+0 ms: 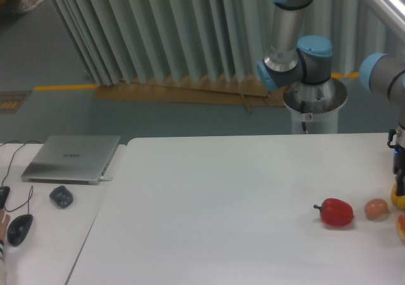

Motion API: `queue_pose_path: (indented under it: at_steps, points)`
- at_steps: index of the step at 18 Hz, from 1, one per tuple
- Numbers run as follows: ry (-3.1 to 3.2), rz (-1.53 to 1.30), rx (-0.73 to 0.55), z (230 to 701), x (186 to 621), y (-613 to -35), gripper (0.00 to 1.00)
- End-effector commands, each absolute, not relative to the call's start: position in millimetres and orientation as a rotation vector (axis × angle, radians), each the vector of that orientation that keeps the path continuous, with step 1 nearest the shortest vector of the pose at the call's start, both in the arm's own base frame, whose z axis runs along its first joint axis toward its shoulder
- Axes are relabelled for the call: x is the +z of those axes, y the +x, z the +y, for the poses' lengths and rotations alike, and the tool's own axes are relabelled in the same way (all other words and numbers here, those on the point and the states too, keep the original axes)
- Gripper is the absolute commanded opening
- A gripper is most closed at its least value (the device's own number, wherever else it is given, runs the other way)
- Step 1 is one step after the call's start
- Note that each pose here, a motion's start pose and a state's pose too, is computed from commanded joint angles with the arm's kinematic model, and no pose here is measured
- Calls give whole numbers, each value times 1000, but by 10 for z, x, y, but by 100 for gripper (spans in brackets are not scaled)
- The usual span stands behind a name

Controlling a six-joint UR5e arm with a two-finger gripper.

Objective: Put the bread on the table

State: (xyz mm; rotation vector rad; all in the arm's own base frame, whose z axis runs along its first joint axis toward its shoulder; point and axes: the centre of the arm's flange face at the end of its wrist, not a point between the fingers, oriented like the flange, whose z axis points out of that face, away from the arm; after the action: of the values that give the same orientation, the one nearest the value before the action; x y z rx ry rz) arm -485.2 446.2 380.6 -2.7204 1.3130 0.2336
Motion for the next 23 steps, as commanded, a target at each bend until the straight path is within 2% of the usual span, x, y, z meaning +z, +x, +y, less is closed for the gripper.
queue_pose_path:
  at_steps: [7,10,13,16,23]
  points:
    - [-2821,1205,209,4496,3781,-4668,100]
    - [-2887,1214,66,4463,3666,-4553,100]
    - [-2892,1203,49,4442,3806,-4429,100]
    - [-2913,1165,-33,4387,3898,-4301,100]
    - [-2932,1113,-31,4397,3934,-4247,100]
